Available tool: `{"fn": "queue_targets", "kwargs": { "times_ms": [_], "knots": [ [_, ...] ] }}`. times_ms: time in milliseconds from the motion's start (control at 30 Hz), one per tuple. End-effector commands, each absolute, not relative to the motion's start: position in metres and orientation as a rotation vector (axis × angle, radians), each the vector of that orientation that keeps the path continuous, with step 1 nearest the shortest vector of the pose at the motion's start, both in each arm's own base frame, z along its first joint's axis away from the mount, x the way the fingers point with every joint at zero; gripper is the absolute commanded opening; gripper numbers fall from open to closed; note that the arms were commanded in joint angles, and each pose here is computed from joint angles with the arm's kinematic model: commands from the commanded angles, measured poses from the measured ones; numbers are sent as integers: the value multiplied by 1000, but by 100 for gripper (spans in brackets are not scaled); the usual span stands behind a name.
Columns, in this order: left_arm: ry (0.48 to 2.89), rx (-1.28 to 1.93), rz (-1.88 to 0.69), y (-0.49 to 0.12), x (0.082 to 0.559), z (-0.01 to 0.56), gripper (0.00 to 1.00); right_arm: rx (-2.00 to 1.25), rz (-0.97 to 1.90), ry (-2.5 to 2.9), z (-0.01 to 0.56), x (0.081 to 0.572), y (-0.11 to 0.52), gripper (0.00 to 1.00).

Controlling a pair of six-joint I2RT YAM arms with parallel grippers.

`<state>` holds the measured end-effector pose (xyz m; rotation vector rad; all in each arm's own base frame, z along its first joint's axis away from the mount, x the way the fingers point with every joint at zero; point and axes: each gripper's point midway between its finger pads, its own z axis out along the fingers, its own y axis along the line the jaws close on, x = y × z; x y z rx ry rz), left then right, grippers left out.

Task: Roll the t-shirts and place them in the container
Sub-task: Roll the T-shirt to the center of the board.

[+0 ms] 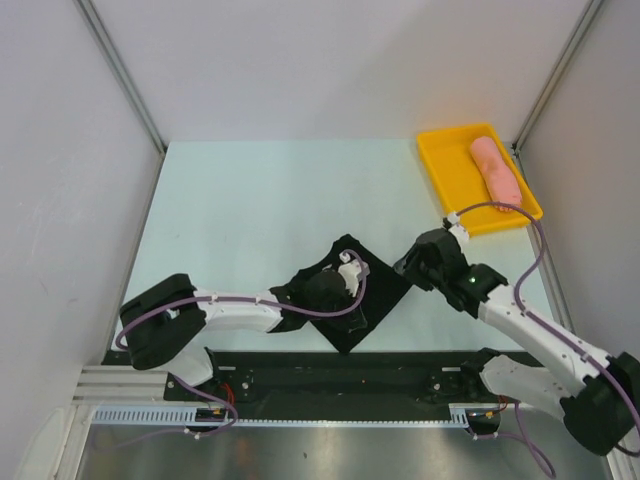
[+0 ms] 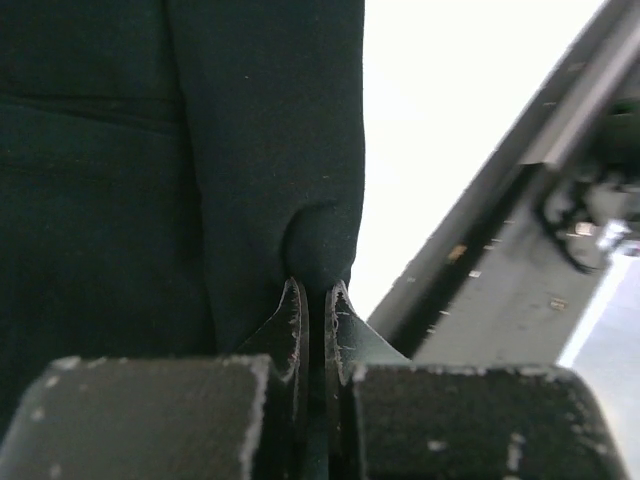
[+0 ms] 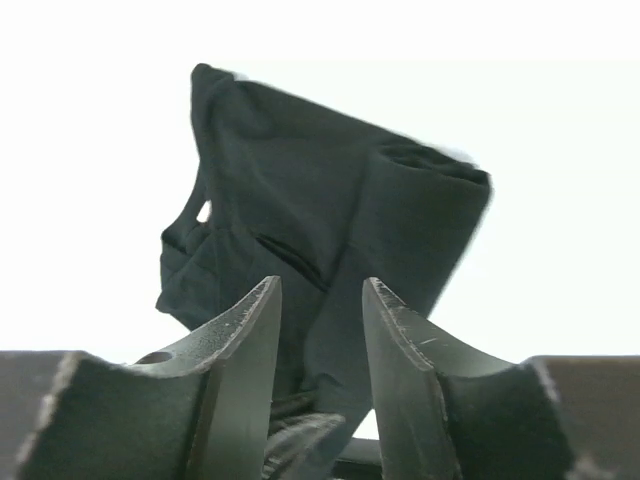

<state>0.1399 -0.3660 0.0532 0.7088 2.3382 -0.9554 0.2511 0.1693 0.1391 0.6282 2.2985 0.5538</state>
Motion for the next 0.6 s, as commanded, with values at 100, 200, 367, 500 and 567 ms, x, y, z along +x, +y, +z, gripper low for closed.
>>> {"fn": "queue_targets", "kwargs": {
  "times_ms": [100,200,367,500,567],
  "knots": [
    [2361,574,-1359,-367,129,73,0,690,433,2308,109,205,129,42],
    [2404,491,-1362,-356,139,64,0,655,457,2323,104,199,139,40],
    [2462,421,-1313,-342,152,49,0,606,486,2345,97,203,160,37],
    [2503,406,-1248,-332,161,39,0,565,534,2357,92,212,180,34],
    [2526,391,-1219,-328,164,34,0,554,541,2366,88,217,189,34]
  ]
}}
